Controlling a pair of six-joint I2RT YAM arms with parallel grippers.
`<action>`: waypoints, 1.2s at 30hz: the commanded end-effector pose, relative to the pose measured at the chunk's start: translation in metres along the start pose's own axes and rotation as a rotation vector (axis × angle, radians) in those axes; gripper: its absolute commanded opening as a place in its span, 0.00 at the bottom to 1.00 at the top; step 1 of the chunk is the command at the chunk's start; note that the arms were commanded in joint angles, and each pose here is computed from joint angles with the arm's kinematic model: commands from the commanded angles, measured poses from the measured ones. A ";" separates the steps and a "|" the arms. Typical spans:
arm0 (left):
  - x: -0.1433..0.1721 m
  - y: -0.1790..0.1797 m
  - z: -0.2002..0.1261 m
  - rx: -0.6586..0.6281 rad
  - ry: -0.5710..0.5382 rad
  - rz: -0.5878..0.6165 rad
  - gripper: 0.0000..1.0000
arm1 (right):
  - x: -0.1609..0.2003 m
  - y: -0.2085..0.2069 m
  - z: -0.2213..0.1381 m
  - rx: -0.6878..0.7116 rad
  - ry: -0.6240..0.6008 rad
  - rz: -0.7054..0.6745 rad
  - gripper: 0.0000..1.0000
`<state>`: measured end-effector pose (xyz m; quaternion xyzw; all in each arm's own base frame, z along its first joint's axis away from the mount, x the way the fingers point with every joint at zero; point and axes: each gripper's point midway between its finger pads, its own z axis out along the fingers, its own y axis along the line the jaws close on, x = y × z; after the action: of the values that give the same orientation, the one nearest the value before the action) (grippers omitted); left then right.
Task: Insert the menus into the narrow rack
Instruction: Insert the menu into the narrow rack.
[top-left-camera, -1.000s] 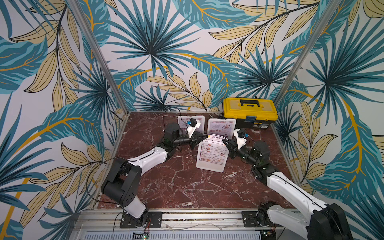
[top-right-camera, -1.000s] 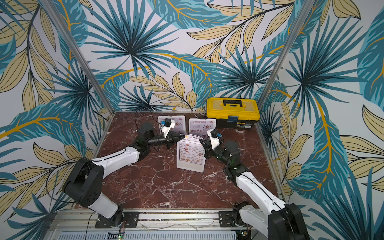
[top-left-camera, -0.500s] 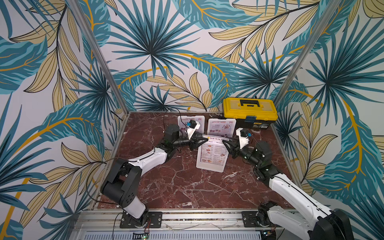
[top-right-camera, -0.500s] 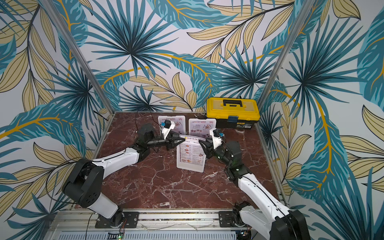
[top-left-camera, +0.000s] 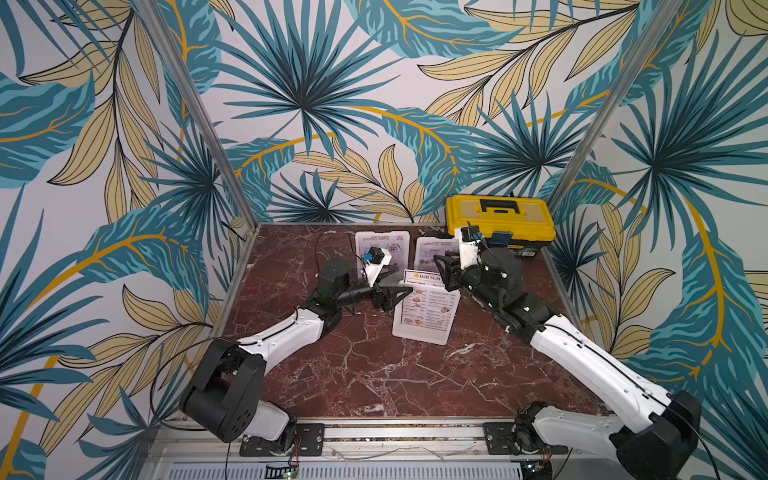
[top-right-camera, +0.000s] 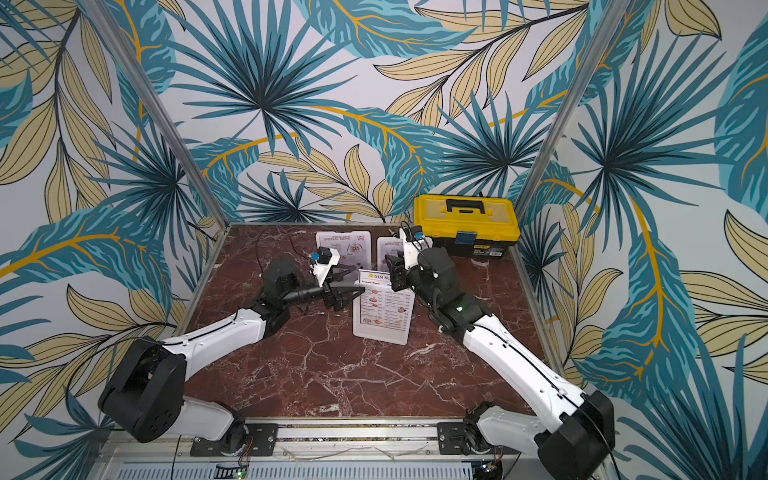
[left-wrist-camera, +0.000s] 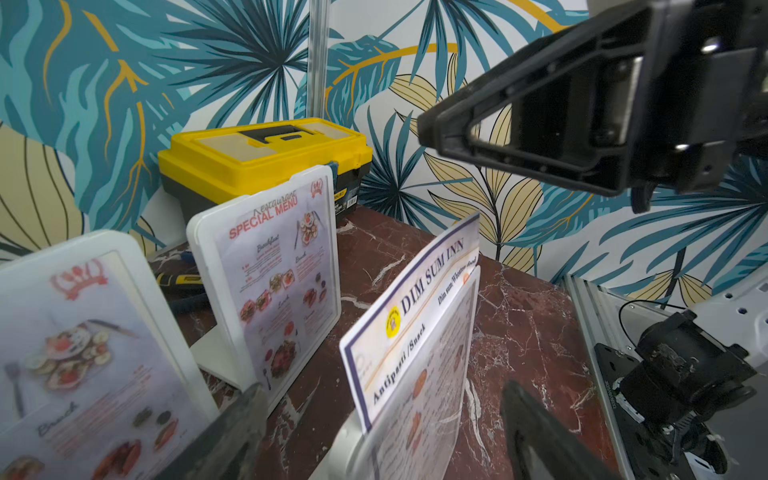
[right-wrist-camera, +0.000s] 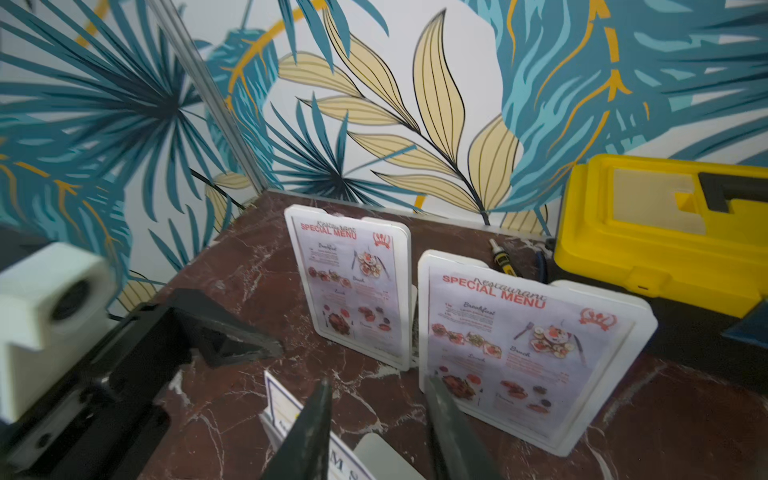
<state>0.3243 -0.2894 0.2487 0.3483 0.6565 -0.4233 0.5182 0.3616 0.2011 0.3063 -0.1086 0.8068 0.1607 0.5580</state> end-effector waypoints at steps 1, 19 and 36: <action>0.003 0.000 -0.011 -0.058 -0.012 0.029 0.89 | 0.036 -0.028 0.010 0.184 0.156 -0.047 0.38; 0.030 -0.003 -0.025 -0.094 0.021 0.008 0.89 | 0.075 -0.023 0.021 0.249 0.224 -0.068 0.38; 0.042 -0.001 -0.022 -0.084 0.050 -0.006 0.89 | 0.064 0.001 0.032 0.226 0.206 -0.111 0.38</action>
<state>0.3097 -0.2688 0.2189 0.3266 0.6865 -0.3914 0.5185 0.3672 0.2081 0.2334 -0.0926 0.8648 0.0295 0.4925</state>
